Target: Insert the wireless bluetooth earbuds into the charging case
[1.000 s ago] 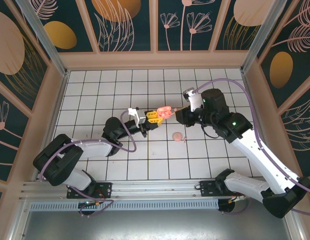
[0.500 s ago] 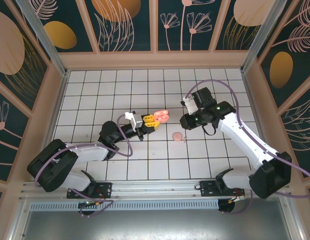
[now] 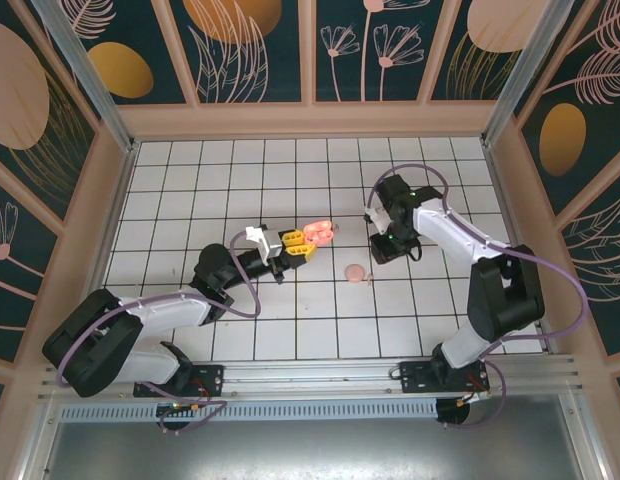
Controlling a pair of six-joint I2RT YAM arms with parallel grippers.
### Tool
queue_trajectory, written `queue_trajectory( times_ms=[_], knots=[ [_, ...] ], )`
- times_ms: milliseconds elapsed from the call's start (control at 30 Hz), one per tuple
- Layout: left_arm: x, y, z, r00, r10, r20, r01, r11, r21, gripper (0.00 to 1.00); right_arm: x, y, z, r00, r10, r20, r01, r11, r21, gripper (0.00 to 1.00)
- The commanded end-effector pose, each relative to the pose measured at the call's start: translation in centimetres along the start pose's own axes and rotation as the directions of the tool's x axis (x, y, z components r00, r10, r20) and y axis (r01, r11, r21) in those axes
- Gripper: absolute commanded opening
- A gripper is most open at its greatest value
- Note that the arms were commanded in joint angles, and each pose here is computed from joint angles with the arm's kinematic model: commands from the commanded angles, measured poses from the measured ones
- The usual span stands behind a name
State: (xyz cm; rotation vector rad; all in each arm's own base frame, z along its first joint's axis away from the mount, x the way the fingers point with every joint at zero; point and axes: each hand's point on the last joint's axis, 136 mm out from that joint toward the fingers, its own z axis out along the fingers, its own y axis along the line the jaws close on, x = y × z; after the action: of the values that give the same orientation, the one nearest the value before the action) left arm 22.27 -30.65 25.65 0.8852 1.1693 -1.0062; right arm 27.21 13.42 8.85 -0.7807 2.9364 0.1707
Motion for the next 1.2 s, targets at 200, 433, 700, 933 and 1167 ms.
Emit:
queue_trajectory(
  times_ms=[200,433,700,933,1167],
  knots=[
    [0.0,-0.2,0.3,1.000,0.026,-0.005,-0.026,1.000,0.017,0.15,2.3,-0.7,1.9,0.984,-0.115,-0.134,0.115,0.993,-0.007,0.25],
    [0.3,-0.1,0.6,1.000,0.019,-0.009,-0.018,1.000,0.022,0.15,3.9,-0.9,3.8,0.962,-0.163,-0.220,0.160,0.987,-0.031,0.27],
    [0.7,0.1,0.6,1.000,0.011,-0.023,-0.010,1.000,0.017,0.14,0.2,-1.7,2.5,0.991,-0.071,-0.112,0.073,0.997,0.010,0.29],
    [1.0,0.2,0.8,1.000,-0.004,-0.017,0.004,1.000,0.014,0.15,-2.9,-4.6,0.2,0.920,0.389,0.043,-0.387,0.920,-0.056,0.30],
    [1.0,0.4,1.0,1.000,-0.003,-0.015,0.003,1.000,0.012,0.14,-2.9,-3.9,1.1,0.811,0.583,0.052,-0.572,0.809,-0.136,0.34]
  ],
)
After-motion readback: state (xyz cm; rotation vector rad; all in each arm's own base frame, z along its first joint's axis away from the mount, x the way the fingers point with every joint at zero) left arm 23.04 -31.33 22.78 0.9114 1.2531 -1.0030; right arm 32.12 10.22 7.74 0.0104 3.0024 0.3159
